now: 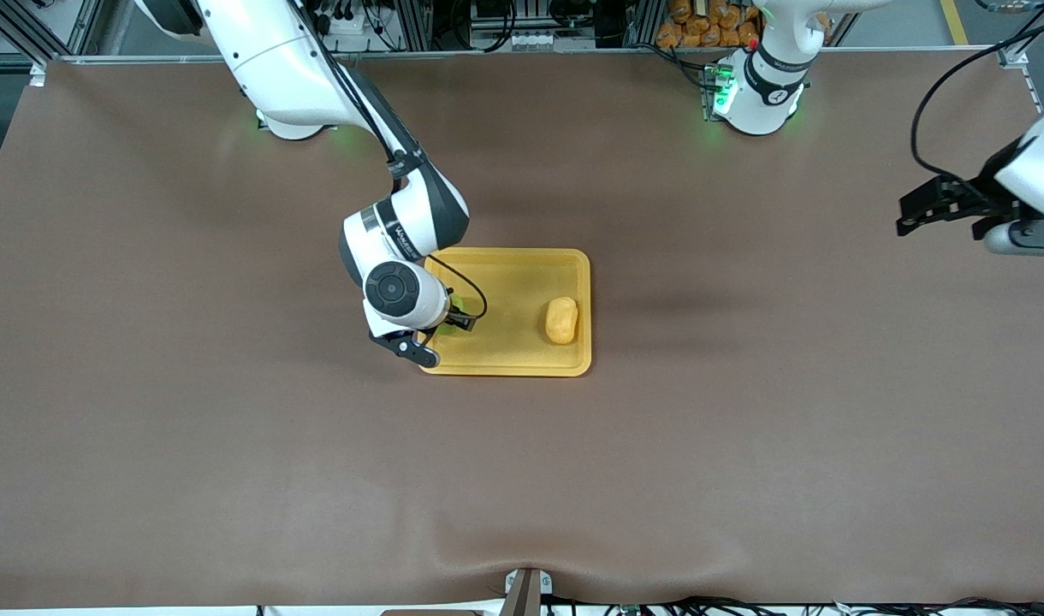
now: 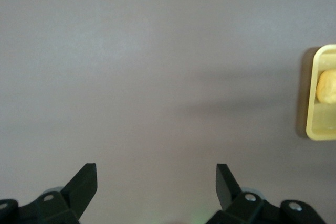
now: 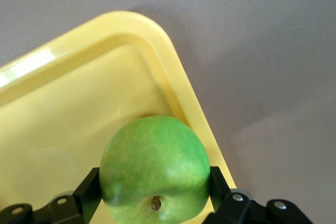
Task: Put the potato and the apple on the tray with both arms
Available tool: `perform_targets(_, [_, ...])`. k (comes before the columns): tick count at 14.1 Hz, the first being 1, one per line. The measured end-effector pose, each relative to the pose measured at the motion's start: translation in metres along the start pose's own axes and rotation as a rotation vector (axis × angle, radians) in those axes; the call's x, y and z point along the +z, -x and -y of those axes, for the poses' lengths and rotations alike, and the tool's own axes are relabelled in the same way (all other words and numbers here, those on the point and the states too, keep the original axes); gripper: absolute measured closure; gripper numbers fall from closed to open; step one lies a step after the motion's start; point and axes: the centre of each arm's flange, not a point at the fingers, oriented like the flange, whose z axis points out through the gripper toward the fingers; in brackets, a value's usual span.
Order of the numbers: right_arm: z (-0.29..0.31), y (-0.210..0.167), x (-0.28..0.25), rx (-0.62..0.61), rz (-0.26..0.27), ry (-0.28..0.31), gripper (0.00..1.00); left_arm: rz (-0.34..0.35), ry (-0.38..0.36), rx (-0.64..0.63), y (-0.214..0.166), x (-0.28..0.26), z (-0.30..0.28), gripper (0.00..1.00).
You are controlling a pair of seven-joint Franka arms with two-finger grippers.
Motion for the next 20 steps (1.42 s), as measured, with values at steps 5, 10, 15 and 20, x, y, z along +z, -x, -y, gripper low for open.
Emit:
perform_targets(5, [0.001,0.0,0.005,0.005,-0.001,0.001,0.0,0.09,0.005,0.026,0.011,0.001,-0.013,0.0])
perform_targets(10, [0.015,0.0,-0.033,-0.011,-0.009,-0.022,0.0,0.053,-0.002,0.036,0.007,-0.004,-0.02,0.0])
perform_targets(15, [0.023,0.002,-0.095,-0.027,0.005,-0.011,0.0,-0.011,-0.005,0.041,-0.001,-0.006,-0.022,0.0])
perform_targets(20, [0.0,-0.029,-0.181,0.004,-0.021,-0.051,0.0,0.0,-0.012,0.08,0.0,-0.001,-0.022,0.0])
